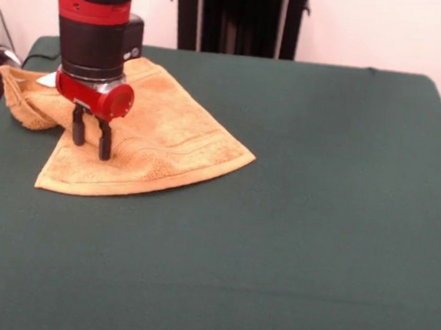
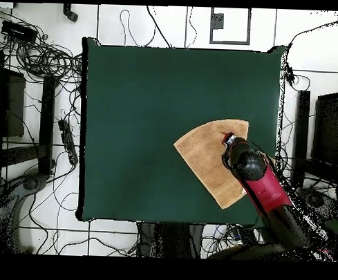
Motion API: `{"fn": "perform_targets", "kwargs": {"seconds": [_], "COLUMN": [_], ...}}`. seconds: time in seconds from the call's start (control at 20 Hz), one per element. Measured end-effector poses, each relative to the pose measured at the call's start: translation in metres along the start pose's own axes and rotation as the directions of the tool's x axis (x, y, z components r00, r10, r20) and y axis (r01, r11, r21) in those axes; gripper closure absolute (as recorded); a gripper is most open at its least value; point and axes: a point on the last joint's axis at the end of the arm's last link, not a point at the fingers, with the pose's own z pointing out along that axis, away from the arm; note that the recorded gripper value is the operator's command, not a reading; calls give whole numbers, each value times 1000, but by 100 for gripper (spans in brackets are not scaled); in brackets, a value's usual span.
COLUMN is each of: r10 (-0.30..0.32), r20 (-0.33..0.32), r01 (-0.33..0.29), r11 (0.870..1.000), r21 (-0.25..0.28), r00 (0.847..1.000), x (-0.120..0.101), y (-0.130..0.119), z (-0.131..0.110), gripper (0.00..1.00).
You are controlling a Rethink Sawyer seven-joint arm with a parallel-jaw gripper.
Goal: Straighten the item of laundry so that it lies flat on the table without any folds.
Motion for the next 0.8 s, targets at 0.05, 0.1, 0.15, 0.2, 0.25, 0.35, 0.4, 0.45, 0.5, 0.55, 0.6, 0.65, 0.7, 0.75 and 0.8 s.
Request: {"fn": "perform_targets", "kwargs": {"seconds": [0.05, 0.1, 0.15, 0.2, 0.25, 0.35, 0.4, 0.45, 0.5, 0.55, 0.6, 0.65, 0.7, 0.75, 0.8], "r10": [8, 13, 16, 17, 18, 18, 15, 12, 7, 6, 5, 3, -3, -6, -11], "r20": [-2, -4, -5, -4, -2, 0, 0, 0, 1, 1, 1, 2, 5, 6, 8], "r01": [-8, -13, -16, -17, -18, -18, -15, -12, -7, -6, -5, -3, 3, 6, 11], "r11": [1000, 1000, 1000, 1000, 1000, 1000, 1000, 1000, 1000, 1000, 1000, 1000, 1000, 1000, 1000], "r21": [1, 2, 1, -1, -4, -9, -11, -13, -14, -15, -15, -16, -18, -19, -21], "r00": [1000, 1000, 1000, 1000, 1000, 1000, 1000, 1000, 1000, 1000, 1000, 1000, 1000, 1000, 1000], "x": [0, 0, 0, 0, 0, -1, -1, -1, -1, 0, 0, 0, 0, 0, 0], "y": [-4, -7, -9, -9, -9, -9, -10, -10, -10, -10, -10, -11, -11, -11, -11], "z": [1, 3, 4, 5, 5, 5, 5, 5, 6, 6, 6, 6, 6, 6, 6], "gripper": [0, 0, 0, 0, 0, 0, 0, 0, 0, 0, 0, 0, 0, 0, 0]}}
